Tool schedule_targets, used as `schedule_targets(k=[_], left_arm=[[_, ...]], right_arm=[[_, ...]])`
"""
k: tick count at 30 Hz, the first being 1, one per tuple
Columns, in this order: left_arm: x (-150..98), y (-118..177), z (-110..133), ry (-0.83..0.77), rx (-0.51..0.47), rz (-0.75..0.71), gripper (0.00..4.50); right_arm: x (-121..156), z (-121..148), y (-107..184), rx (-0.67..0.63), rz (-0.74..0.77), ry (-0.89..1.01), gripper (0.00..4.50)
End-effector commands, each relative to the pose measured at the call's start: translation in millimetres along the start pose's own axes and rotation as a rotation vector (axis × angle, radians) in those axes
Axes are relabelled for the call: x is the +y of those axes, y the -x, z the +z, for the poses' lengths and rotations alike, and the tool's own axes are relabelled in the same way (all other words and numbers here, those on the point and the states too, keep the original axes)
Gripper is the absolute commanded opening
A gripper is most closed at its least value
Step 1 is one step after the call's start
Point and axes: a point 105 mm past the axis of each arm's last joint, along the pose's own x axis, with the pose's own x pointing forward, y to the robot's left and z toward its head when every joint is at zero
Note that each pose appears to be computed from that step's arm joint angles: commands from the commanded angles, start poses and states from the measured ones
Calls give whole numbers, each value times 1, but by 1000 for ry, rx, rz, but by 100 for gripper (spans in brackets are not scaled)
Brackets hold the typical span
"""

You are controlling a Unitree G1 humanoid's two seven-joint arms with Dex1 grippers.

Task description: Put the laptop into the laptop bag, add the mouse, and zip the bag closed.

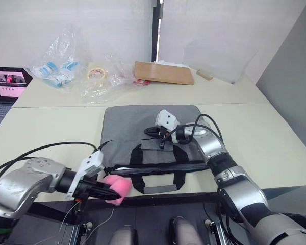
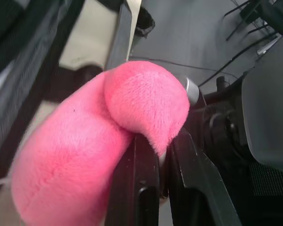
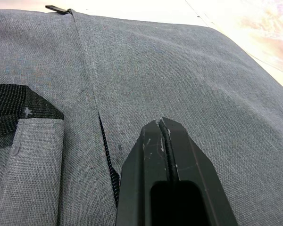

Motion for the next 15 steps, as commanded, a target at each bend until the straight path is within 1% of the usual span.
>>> schedule_targets(k=[1,4,8,15], left_arm=[[-20,5,-7,-11,24,-77,2],[-24,2,-11,-4,18,-83,2],[-27,-9,-5,-8,-18,-103,2],[-21,-41,21,-58,-132,-127,2]], right_arm=[[20,-46,-2,145,32,-96,0],[20,-45,-3,145,35,-94,0],[20,-44,-5,144,39,-92,0],[20,-42,-8,144,48,-91,0]])
